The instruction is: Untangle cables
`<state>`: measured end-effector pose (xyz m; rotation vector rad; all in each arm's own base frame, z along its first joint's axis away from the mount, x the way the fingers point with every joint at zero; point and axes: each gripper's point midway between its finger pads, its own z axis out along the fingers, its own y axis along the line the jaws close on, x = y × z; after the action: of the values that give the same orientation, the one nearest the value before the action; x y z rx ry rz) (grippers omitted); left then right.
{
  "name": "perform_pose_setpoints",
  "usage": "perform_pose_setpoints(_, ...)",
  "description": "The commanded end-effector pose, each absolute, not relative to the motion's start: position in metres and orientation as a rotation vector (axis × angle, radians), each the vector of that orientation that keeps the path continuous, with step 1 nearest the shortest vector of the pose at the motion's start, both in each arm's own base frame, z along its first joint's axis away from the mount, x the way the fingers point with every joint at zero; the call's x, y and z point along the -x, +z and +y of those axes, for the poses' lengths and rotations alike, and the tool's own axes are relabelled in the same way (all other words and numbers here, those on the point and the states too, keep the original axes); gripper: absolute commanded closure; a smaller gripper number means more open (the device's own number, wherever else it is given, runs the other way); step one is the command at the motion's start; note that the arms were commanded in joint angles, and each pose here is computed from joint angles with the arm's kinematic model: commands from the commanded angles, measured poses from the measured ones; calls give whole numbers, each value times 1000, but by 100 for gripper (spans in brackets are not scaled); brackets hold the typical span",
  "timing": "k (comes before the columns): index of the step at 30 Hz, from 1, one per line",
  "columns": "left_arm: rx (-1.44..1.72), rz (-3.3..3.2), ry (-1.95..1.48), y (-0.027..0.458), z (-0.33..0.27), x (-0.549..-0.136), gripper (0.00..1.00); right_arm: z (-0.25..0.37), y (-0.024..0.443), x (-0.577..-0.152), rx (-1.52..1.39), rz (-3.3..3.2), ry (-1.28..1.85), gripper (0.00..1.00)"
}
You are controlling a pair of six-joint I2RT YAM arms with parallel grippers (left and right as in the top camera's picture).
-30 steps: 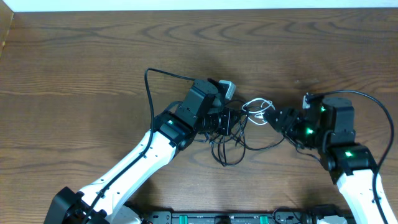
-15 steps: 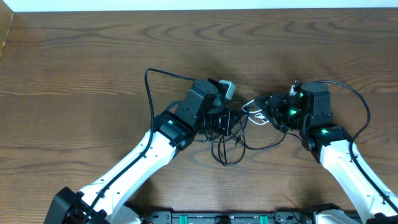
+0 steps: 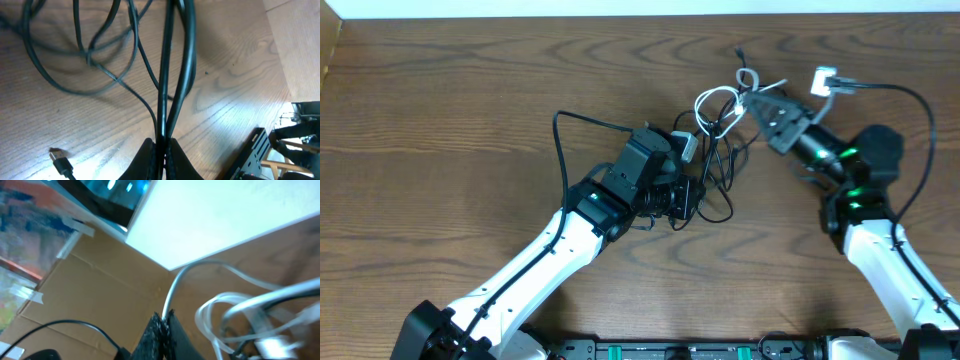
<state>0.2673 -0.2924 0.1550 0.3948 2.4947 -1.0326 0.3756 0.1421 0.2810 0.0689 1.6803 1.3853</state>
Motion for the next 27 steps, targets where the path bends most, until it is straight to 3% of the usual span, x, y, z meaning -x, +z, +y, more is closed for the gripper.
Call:
perform_pose_setpoints(1, -385, 2498, -1023, 156, -289, -267, 92, 101, 292, -382, -93, 1637, 1345, 99)
perform_pose_setpoints(9, -508, 2529, -908, 141, -277, -260, 92, 2, 313, -383, -173, 1516, 1113, 98)
perform_pose_setpoints(15, -381, 2619, -534, 115, -232, -274, 92, -62, 302, -380, -295, 1512, 957, 98)
perform_pose_setpoints(24, -293, 2617, -218, 105, -193, -288, 92, -124, 246, -382, -517, 1627, 662, 98)
perform_pose_setpoints(27, -298, 2601, -255, 108, -199, -290, 92, -104, 224, -378, -544, 1724, 776, 99)
